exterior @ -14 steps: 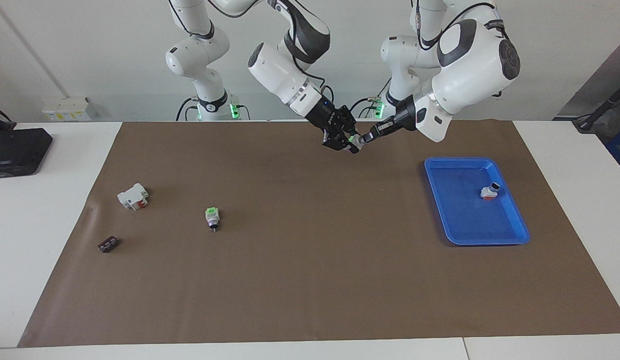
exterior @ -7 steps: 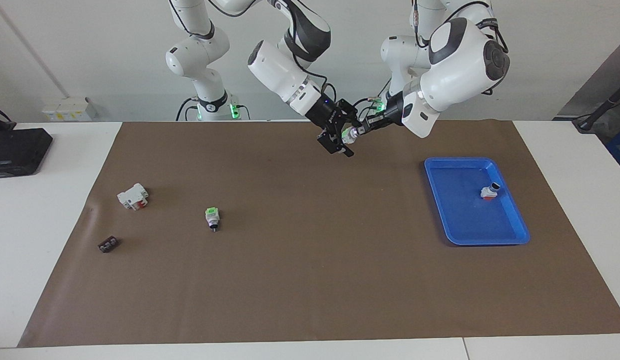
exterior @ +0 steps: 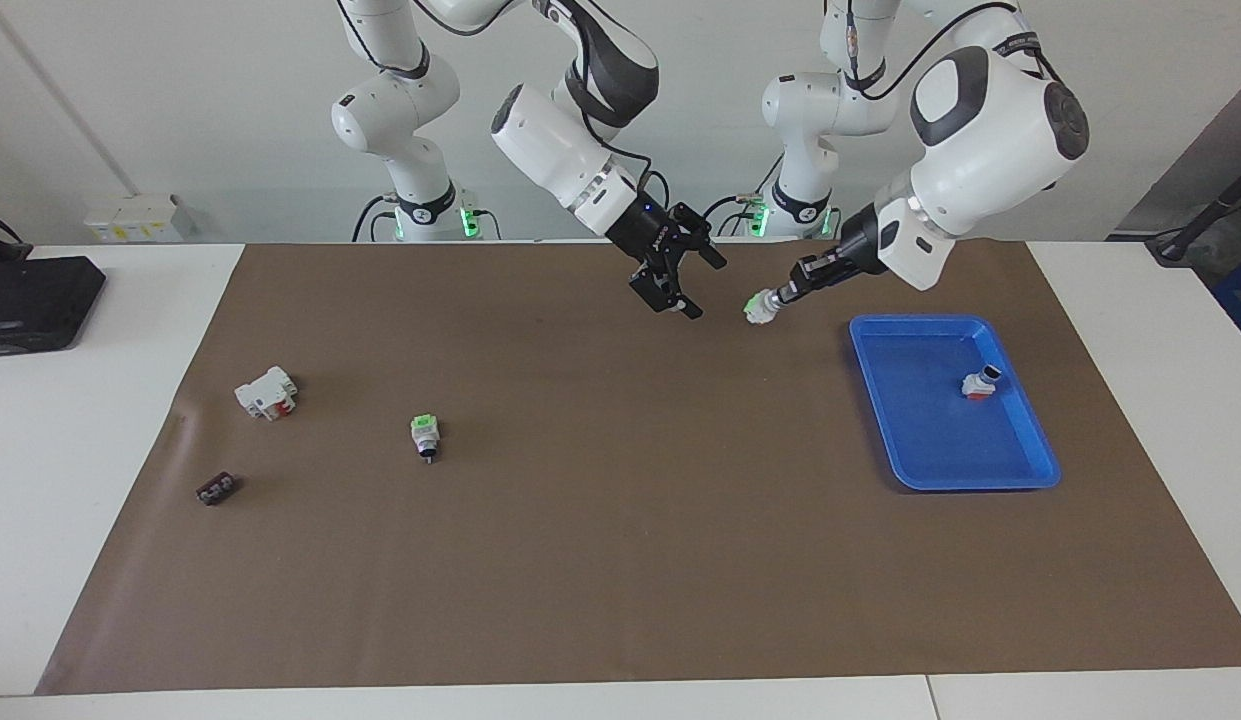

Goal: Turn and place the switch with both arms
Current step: 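Pull the switch away with the left gripper while the right gripper opens, then lower the switch into the blue tray and open the left gripper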

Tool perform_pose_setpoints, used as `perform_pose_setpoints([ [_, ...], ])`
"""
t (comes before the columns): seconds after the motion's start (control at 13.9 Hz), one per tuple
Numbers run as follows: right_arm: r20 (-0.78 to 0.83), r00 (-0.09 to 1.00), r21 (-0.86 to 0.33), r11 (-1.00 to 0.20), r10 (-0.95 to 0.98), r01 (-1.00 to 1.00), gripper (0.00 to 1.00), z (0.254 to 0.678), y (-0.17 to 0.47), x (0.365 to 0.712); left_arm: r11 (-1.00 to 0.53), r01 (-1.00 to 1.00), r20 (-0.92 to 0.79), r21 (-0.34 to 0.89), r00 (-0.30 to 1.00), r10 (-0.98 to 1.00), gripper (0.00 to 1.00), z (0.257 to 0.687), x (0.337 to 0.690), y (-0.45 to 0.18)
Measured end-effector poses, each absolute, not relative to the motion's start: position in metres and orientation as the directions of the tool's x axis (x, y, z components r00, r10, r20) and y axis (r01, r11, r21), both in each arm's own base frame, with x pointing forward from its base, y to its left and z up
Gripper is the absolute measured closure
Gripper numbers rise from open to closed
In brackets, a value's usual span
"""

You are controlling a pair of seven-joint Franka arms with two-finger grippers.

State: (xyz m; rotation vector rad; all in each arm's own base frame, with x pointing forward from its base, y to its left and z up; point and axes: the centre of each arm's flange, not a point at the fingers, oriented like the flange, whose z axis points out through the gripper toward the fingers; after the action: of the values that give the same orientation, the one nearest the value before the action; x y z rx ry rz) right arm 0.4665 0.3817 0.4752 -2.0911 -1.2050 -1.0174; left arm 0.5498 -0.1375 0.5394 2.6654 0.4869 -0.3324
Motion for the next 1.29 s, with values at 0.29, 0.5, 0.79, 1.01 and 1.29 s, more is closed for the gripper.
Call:
perform_pose_setpoints([
  [0.29, 0.79, 0.381, -0.075, -0.541, 0.48, 0.838, 0.0, 0.461, 0.337, 0.488, -0.884, 0.335, -0.123, 0.327, 0.942, 0.312, 0.9, 0.506, 0.566, -0.083],
  [0.5, 0.781, 0.418, -0.064, -0.605, 0.465, 0.794, 0.0, 0.455, 0.289, 0.515, -0.921, 0.308, 0.025, 0.238, 0.946, 0.323, 0.9, 0.491, 0.569, -0.044],
  [0.79, 0.701, 0.384, 0.052, -0.58, 0.601, 0.813, 0.0, 0.453, 0.209, 0.556, -0.97, 0.217, 0.134, 0.107, 0.964, 0.23, 0.9, 0.469, 0.567, 0.007],
  [1.01, 0.639, 0.361, 0.128, -0.556, 0.68, 0.821, 0.0, 0.453, 0.171, 0.57, -0.984, 0.16, 0.149, 0.084, 0.974, 0.171, 0.9, 0.445, 0.56, 0.042],
  [1.29, 0.467, 0.299, 0.283, -0.461, 0.832, 0.841, 0.0, 0.454, 0.111, 0.586, -0.986, 0.147, 0.166, 0.072, 0.974, 0.157, 0.9, 0.412, 0.554, 0.053],
])
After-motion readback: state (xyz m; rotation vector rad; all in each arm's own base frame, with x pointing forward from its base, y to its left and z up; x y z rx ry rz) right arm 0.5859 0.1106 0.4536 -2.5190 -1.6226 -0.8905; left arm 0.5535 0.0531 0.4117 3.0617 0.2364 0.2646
